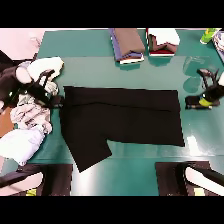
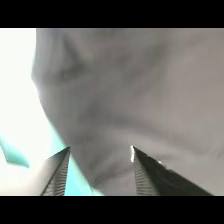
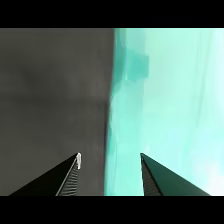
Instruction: Fold the shirts.
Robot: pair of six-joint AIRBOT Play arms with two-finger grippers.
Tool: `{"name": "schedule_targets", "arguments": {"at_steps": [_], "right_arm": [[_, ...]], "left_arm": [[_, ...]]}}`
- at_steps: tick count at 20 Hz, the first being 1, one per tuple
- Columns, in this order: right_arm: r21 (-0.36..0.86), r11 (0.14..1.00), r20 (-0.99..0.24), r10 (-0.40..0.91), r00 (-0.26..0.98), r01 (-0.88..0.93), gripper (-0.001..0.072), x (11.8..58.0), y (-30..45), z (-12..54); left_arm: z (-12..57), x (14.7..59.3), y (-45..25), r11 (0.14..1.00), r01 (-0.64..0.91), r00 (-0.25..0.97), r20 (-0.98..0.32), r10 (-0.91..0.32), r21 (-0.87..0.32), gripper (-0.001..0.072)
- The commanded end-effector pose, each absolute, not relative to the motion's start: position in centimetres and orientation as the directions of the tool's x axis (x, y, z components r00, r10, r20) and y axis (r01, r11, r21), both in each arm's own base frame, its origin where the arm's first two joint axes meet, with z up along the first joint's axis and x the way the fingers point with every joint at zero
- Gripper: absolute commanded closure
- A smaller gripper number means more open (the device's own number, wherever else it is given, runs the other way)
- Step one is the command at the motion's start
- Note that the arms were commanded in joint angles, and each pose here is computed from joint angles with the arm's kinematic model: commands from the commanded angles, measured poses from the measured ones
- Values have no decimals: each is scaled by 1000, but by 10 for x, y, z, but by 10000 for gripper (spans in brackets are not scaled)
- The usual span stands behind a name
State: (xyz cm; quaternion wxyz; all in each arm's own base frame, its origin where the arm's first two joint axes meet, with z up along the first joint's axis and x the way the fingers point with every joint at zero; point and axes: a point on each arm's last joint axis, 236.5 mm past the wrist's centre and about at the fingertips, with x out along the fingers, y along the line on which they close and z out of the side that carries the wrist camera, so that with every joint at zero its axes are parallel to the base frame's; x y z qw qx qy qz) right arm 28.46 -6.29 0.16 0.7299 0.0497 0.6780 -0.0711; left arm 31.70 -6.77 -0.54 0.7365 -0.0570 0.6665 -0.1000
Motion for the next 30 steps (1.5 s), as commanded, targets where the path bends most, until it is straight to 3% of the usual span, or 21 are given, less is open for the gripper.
{"name": "schedule_targets", "arguments": {"at_steps": [1,6,13,16,17,21,30], "right_arm": [[11,964,-999,23,-44,266,251,212,-62,-32],[69,941,-981,123,-147,331,251,151,-37,-80],[143,942,-969,196,-152,302,278,158,1,-103],[138,959,-981,167,-100,246,623,176,2,-92],[140,963,-985,159,-64,232,691,184,2,-86],[143,966,-989,146,5,216,691,194,1,-72],[145,966,-989,147,4,216,691,194,2,-72]], "left_arm": [[-18,261,-65,974,6,103,-969,-224,-225,242],[-41,227,-72,965,-25,52,-964,-260,-262,242],[-42,229,-72,965,-22,61,-964,-259,-261,242],[-43,220,-71,967,-23,24,-967,-254,-254,242],[-44,214,-71,966,-26,0,-967,-256,-256,242],[-66,188,-77,959,-66,-78,-956,-282,-277,240],[-92,173,-128,947,9,-63,-945,-321,-322,242]]}}
